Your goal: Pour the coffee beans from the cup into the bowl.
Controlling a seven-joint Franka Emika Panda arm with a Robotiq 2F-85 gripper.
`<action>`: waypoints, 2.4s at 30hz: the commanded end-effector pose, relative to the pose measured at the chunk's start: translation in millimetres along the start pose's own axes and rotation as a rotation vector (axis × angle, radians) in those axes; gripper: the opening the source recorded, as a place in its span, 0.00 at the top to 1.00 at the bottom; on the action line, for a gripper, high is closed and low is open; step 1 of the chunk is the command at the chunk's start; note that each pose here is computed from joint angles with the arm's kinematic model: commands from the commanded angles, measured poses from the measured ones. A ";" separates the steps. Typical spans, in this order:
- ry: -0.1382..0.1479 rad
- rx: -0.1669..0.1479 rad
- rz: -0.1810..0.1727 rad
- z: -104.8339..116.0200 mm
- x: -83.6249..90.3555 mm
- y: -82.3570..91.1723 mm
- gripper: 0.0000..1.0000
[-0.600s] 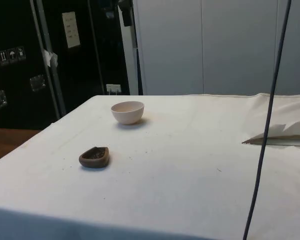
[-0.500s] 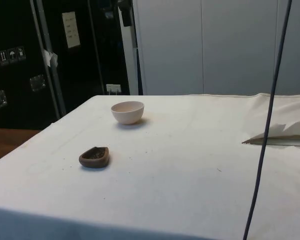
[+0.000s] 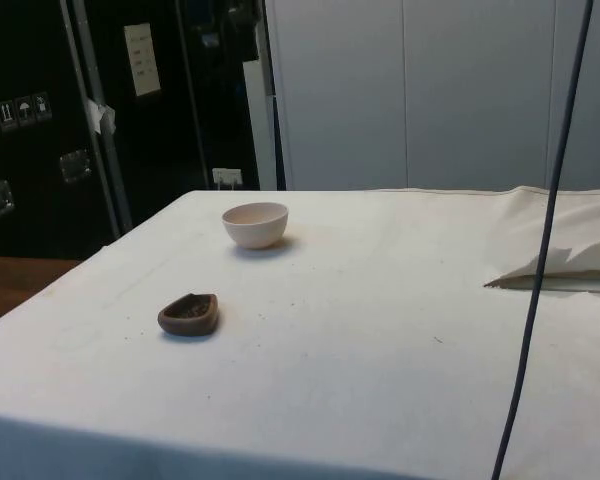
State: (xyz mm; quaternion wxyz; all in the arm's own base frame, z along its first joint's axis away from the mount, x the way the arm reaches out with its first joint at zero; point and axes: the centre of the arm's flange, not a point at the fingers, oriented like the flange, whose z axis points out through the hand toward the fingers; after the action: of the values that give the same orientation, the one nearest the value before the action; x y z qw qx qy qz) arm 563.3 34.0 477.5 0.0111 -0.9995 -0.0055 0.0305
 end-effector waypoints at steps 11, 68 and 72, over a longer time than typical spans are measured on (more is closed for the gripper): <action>0.049 -0.009 0.003 23.2 6.2 -20.0 0.00; 0.103 -0.188 -0.085 151.6 53.0 -112.6 0.00; 0.117 -0.187 -0.119 160.8 55.1 -110.4 0.00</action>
State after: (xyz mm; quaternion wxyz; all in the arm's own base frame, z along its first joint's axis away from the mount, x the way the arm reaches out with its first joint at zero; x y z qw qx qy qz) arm 606.6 147.2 319.0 -0.0795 -0.9946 -0.0618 -0.0237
